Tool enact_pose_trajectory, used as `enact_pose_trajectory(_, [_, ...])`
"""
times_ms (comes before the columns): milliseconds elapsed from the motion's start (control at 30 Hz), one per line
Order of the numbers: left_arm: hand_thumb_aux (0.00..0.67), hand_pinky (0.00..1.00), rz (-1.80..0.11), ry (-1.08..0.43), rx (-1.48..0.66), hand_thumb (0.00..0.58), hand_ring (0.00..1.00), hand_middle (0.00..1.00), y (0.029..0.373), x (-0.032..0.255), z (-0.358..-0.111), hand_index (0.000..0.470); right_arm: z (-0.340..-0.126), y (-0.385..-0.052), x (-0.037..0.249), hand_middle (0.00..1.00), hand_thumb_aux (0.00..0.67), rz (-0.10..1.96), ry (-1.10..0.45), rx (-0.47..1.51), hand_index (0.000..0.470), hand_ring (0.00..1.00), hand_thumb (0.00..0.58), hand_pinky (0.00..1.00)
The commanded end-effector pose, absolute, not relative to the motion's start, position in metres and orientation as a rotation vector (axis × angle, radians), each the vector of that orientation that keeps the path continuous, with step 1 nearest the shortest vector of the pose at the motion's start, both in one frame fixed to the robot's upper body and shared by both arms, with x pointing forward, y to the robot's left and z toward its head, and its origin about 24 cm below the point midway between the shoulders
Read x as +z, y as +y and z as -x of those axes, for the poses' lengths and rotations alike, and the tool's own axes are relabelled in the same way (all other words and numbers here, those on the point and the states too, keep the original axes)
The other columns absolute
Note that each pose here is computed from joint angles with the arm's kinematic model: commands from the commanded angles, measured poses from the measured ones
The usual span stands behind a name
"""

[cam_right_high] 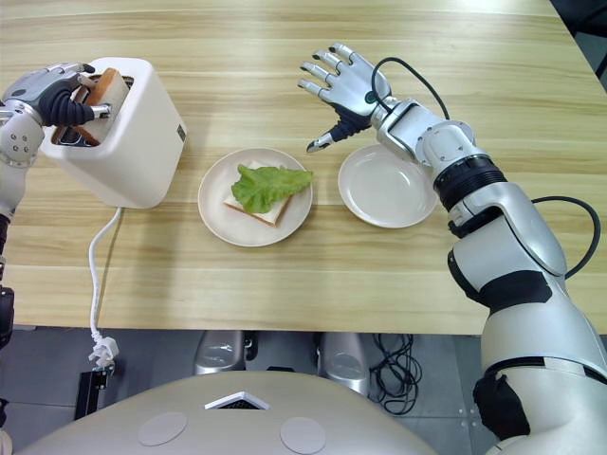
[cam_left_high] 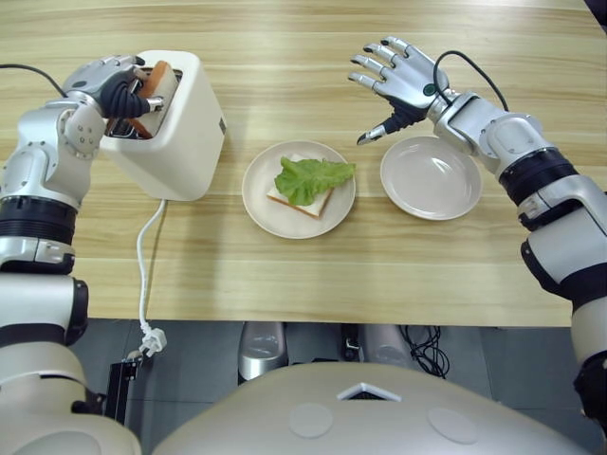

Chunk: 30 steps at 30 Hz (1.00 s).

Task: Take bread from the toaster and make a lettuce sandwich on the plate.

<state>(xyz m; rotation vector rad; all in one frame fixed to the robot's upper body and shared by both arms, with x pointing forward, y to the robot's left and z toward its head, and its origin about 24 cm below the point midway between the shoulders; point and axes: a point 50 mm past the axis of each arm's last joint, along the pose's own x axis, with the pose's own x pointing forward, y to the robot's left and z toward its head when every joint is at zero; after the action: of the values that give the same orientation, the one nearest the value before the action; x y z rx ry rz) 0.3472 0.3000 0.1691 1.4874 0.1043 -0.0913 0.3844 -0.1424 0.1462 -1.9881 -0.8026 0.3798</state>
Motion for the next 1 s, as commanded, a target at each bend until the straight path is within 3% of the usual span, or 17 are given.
enact_pose_trajectory(33, [0.67, 0.0, -1.381, 0.022, -0.066, 0.58, 0.0, 0.0, 0.298, 0.183, -0.348, 0.46, -0.386, -0.141, 0.146, 0.0, 0.0, 2.003, -0.796, 0.388, 0.0, 0.0, 0.0, 0.0])
enact_pose_trajectory(267, [0.67, 0.0, -1.171, -0.084, -0.026, 0.58, 0.0, 0.0, 0.301, 0.212, -0.347, 0.46, -0.387, -0.139, 0.146, 0.0, 0.0, 2.002, -0.794, 0.391, 0.0, 0.0, 0.0, 0.0])
enact_pose_trajectory(300, [0.67, 1.0, -1.166, -0.086, -0.022, 0.58, 1.0, 1.0, 0.302, 0.214, -0.346, 0.46, -0.387, -0.139, 0.146, 0.0, 0.0, 2.003, -0.793, 0.391, 0.0, 0.0, 0.0, 0.0])
enact_pose_trajectory(567, [0.67, 1.0, -0.991, -0.101, -0.046, 0.58, 1.0, 1.0, 0.306, 0.218, -0.345, 0.46, -0.387, -0.139, 0.145, 0.0, 0.0, 2.002, -0.79, 0.386, 0.0, 0.0, 0.0, 0.0])
enact_pose_trajectory(700, [0.67, 1.0, -0.821, -0.143, -0.067, 0.58, 1.0, 1.0, 0.304, 0.229, -0.346, 0.46, -0.388, -0.139, 0.144, 0.0, 0.0, 2.001, -0.786, 0.387, 0.0, 0.0, 0.0, 0.0])
enact_pose_trajectory(1000, [0.67, 1.0, -0.682, -0.263, 0.008, 0.58, 1.0, 1.0, 0.307, 0.255, -0.347, 0.46, -0.388, -0.138, 0.143, 0.0, 0.0, 1.994, -0.786, 0.382, 0.0, 0.0, 0.0, 0.0])
